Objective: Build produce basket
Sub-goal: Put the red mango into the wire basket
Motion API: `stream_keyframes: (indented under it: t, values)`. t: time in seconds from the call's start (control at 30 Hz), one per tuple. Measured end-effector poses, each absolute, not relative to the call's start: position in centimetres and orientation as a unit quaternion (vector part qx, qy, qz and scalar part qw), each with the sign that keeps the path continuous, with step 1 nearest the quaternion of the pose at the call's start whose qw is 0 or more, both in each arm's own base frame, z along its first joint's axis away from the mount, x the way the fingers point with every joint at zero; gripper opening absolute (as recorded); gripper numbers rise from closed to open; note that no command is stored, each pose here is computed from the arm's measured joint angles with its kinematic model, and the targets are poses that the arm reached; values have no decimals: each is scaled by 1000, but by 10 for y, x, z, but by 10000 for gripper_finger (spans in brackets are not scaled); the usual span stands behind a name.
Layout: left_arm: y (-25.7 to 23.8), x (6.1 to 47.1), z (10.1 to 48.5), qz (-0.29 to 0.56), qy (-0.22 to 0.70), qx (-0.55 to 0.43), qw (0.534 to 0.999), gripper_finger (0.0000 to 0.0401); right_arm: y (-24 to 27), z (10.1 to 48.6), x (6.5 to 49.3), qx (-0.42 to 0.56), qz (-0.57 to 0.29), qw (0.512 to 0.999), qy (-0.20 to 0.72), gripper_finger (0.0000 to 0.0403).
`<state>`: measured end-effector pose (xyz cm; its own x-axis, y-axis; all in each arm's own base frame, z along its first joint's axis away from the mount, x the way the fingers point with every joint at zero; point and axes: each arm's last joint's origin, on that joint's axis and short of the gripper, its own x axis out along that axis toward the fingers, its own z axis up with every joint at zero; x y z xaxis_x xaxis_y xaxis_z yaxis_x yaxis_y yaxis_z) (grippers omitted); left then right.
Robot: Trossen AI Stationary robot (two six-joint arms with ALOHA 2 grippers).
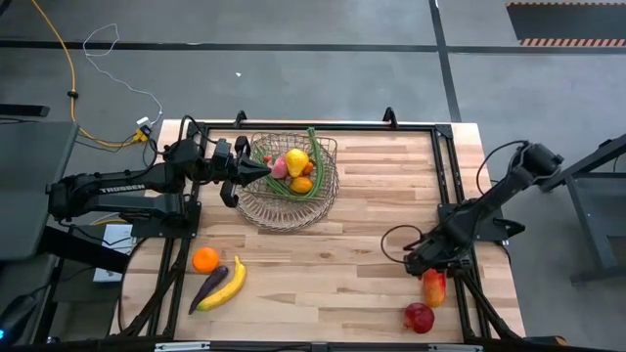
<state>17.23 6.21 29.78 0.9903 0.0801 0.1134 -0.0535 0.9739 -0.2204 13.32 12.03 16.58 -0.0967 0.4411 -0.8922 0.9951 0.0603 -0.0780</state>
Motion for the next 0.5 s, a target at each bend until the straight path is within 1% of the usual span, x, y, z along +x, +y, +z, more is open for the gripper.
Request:
stream_keyframes:
  t: [0.3, 0.5]
  values:
    - [62, 172, 298, 34, -61, -109, 992, 0, 128, 149, 142, 552, -402, 346, 643, 394]
    - [62, 172, 298, 34, -61, -108, 992, 0, 129, 139, 143, 530, -411, 353, 653, 394]
